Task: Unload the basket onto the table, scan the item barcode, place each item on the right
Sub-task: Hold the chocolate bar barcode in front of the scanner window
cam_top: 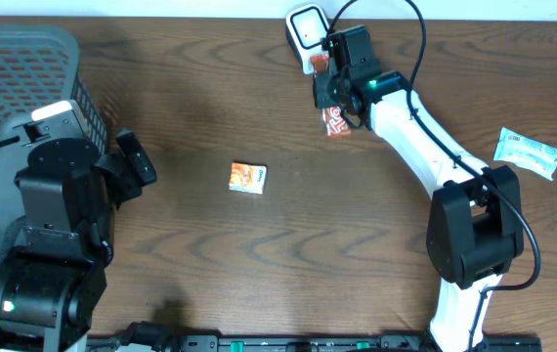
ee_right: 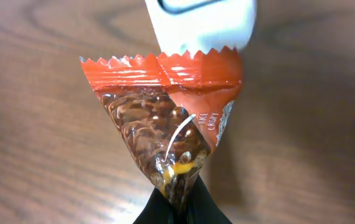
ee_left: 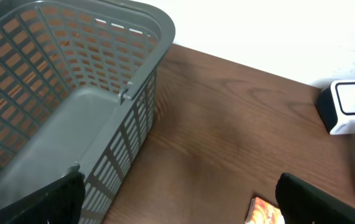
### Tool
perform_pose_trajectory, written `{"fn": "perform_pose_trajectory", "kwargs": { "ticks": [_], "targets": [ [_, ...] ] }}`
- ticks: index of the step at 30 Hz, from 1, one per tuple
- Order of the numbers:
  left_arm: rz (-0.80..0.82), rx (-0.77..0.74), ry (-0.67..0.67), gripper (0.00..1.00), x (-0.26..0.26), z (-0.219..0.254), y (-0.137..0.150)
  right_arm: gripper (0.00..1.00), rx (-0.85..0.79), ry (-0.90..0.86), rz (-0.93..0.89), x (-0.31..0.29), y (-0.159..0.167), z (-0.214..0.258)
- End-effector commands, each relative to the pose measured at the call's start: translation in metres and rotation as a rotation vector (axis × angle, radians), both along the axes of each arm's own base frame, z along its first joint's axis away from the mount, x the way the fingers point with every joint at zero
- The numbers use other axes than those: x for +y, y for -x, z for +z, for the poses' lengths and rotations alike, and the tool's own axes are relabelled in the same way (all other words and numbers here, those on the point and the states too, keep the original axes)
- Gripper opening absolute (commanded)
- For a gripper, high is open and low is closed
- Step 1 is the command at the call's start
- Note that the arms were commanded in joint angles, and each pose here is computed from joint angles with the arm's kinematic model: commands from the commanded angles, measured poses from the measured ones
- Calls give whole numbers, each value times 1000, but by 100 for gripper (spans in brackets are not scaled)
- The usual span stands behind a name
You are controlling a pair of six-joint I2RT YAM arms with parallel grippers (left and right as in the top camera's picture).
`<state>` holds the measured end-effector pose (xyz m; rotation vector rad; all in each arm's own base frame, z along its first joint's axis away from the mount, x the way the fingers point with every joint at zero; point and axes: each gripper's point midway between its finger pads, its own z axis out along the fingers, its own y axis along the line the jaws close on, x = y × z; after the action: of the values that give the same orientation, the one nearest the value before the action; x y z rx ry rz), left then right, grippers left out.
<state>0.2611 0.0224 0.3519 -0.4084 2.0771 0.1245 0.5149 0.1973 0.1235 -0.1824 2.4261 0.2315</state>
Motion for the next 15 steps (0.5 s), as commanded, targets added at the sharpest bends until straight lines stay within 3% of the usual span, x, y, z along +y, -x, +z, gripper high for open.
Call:
{"fn": "perform_pose_trajectory", "kwargs": {
  "ticks": [1, 15],
  "targets": [
    [4, -2, -19, 98, 3, 3, 1, 1, -95, 67, -23, -12, -15, 17],
    [4, -1, -18, 98, 3, 3, 1, 1, -450, -93, -142, -6, -80, 72]
  ]
}}
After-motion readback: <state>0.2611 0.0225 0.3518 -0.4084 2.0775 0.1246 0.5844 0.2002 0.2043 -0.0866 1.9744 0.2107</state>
